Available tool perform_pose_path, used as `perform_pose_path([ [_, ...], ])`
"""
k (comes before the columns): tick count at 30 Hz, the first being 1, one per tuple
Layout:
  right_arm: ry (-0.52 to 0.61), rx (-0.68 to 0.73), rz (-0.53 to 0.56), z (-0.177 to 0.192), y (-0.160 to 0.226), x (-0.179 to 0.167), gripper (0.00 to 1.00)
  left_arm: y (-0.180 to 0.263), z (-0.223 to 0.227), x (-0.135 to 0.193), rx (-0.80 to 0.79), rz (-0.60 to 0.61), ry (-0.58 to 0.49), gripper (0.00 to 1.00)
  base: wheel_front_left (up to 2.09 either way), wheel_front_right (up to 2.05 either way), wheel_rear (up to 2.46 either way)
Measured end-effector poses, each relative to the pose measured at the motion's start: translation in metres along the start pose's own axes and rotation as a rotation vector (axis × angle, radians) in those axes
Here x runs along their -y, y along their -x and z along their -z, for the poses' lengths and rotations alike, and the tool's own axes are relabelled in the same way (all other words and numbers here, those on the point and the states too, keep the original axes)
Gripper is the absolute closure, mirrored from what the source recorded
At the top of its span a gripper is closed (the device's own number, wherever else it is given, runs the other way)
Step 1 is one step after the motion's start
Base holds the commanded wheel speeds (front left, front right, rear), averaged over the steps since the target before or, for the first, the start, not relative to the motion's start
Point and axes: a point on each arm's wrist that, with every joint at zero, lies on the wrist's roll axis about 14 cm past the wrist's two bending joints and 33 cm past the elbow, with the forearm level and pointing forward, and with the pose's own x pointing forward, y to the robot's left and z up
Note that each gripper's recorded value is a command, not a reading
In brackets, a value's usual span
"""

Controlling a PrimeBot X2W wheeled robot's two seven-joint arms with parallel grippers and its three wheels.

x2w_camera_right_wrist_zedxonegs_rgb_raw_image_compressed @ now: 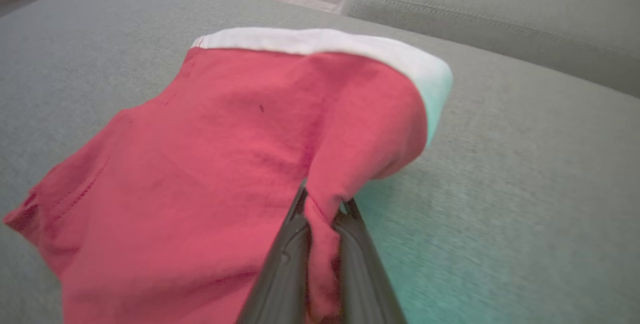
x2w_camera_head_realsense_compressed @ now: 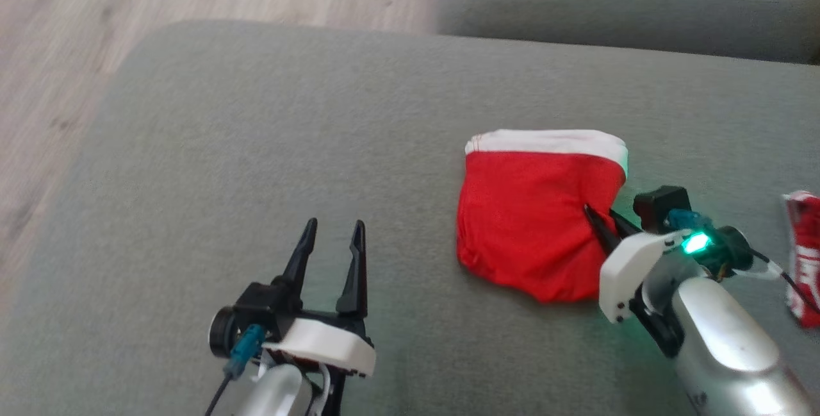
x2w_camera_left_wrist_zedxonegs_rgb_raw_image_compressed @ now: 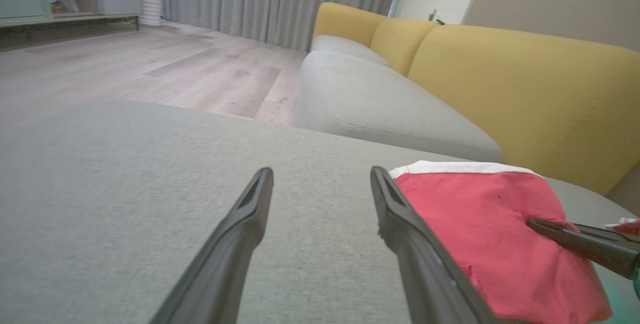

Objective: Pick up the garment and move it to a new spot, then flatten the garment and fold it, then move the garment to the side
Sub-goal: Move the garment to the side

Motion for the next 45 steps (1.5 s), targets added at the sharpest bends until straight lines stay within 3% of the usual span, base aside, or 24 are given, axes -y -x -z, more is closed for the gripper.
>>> perform_pose_path([
  [7,0.125,-0.052,0.042,0.007,0.041,0.033,1.00,-0.003,0.006,0.029,-0.015,0.090,-0.012,0.00,0.00,0.00,0.00],
  [15,0.262,-0.170,0.193,0.009,0.110,0.123,1.00,-0.017,0.018,0.050,-0.052,0.159,-0.015,0.00,0.00,0.00,0.00],
  [16,0.296,-0.222,0.232,0.013,0.127,0.146,1.00,-0.021,0.024,0.055,-0.069,0.175,-0.016,0.00,0.00,0.00,0.00],
  [26,0.379,-0.499,0.450,0.060,0.197,0.253,1.00,-0.056,0.037,0.075,-0.103,0.240,-0.002,0.00,0.00,0.00,0.00],
  [33,0.273,-0.531,0.558,0.078,0.195,0.291,1.00,-0.072,0.050,0.068,-0.132,0.222,0.012,0.00,0.00,0.00,0.00],
  [37,0.183,-0.479,0.568,0.079,0.176,0.292,1.00,-0.073,0.056,0.058,-0.147,0.194,0.014,0.00,0.00,0.00,0.00],
  [45,0.160,-0.468,0.575,0.077,0.162,0.291,1.00,-0.073,0.055,0.047,-0.146,0.163,0.013,0.00,0.00,0.00,0.00],
])
